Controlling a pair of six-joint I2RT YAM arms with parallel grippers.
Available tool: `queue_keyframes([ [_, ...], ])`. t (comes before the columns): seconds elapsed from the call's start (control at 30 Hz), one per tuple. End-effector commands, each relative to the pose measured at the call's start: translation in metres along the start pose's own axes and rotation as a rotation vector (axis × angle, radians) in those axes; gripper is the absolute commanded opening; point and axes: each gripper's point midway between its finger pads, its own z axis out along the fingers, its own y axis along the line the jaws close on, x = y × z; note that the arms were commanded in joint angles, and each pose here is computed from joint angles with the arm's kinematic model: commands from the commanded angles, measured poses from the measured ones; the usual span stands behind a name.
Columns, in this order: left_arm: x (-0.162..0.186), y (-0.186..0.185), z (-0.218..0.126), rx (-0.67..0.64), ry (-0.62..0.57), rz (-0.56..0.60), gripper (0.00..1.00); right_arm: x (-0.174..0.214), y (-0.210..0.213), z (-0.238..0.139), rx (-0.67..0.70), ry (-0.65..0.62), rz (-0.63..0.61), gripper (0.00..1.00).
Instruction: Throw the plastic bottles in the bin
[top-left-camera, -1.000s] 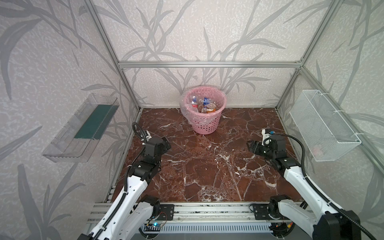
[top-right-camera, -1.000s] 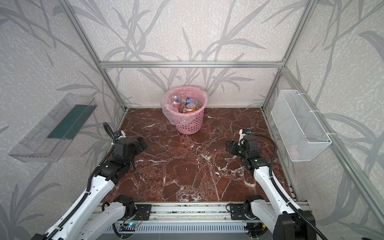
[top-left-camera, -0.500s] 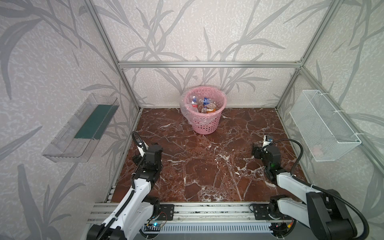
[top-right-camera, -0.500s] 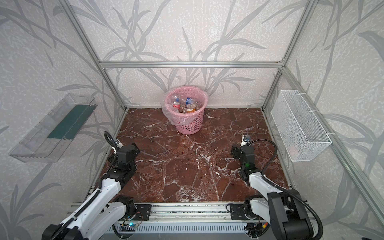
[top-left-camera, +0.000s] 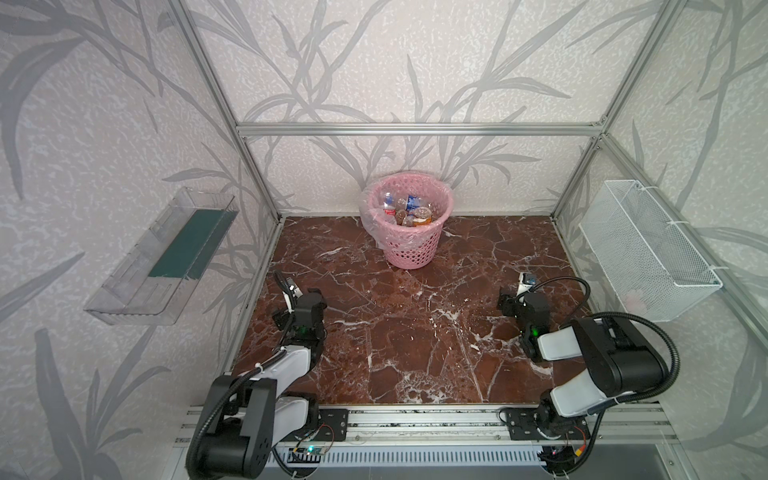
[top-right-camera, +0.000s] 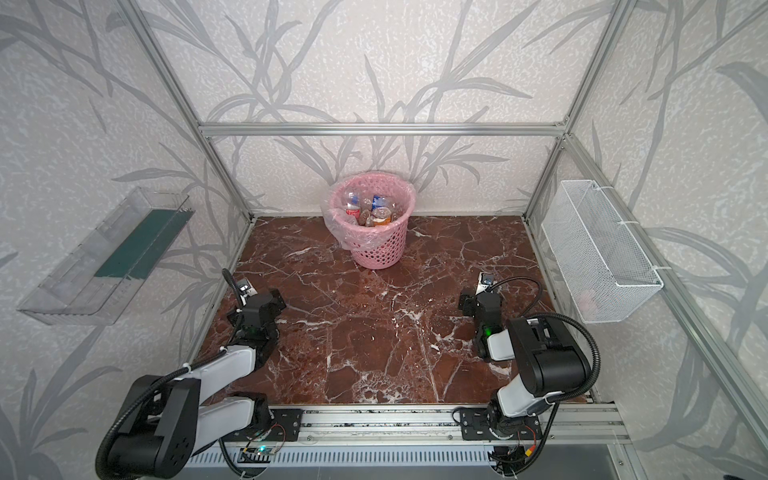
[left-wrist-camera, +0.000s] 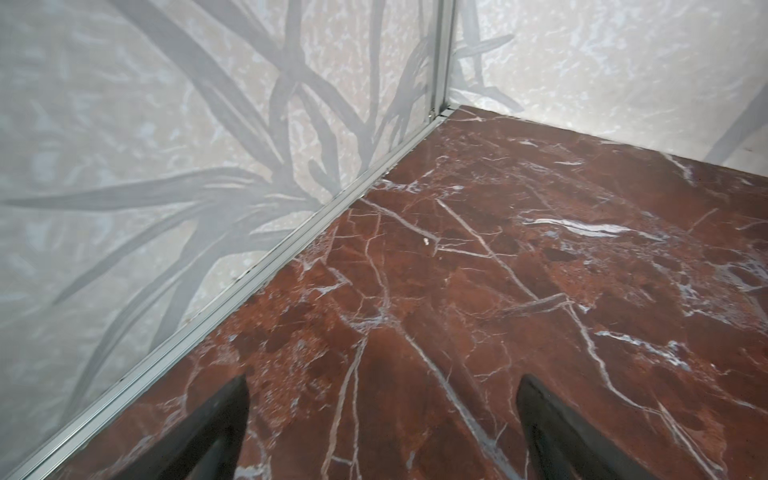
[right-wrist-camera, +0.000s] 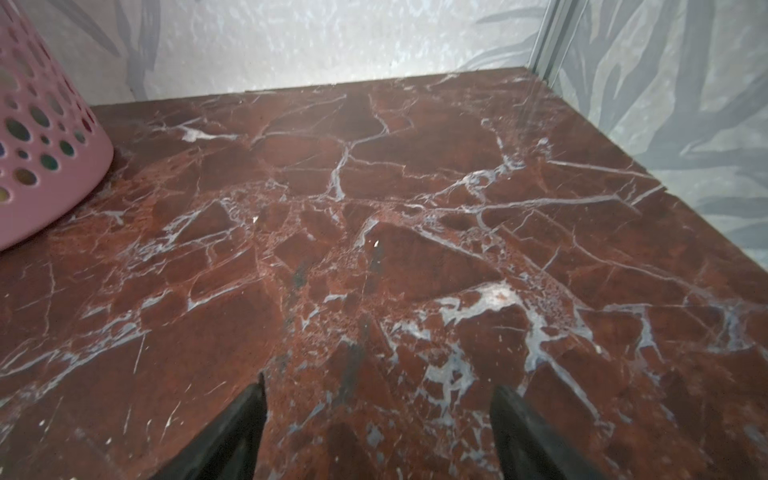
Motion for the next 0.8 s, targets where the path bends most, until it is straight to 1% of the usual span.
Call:
queue_keyframes([
  [0.0, -0.028, -0.028, 0.011, 0.119, -0.094, 0.014, 0.99, -0.036, 0.017, 0.014, -0.07, -0.054, 0.003, 0.84],
  [0.03, -0.026, -0.032, 0.016, 0.128, -0.092, 0.02, 1.0, -0.036, 0.018, 0.013, -0.08, -0.081, 0.007, 0.84],
  [0.1, -0.017, -0.043, 0.028, 0.189, -0.079, 0.017, 0.99, -0.034, 0.016, 0.014, -0.069, -0.056, 0.004, 0.84],
  [0.13, -0.01, -0.052, 0.032, 0.224, -0.051, 0.045, 0.99, -0.033, 0.016, 0.014, -0.069, -0.054, 0.003, 0.84],
  [0.2, -0.007, -0.062, 0.039, 0.249, -0.043, 0.075, 0.99, -0.035, 0.017, 0.013, -0.075, -0.073, 0.006, 0.84],
  [0.27, -0.004, -0.066, 0.041, 0.256, 0.02, 0.1, 0.99, -0.034, 0.018, 0.013, -0.078, -0.065, 0.005, 0.84],
  [0.33, -0.006, -0.066, 0.042, 0.257, -0.015, 0.091, 0.99, -0.037, 0.02, 0.013, -0.092, -0.077, 0.006, 0.84],
  [0.4, -0.004, -0.066, 0.042, 0.256, 0.011, 0.098, 0.99, -0.034, 0.02, 0.014, -0.094, -0.064, 0.004, 0.84],
  [0.43, -0.005, -0.065, 0.042, 0.254, -0.002, 0.095, 0.99, -0.034, 0.021, 0.014, -0.095, -0.063, 0.004, 0.84],
  [0.77, -0.005, -0.066, 0.042, 0.256, 0.007, 0.1, 0.99, -0.034, 0.021, 0.014, -0.096, -0.062, 0.004, 0.84],
])
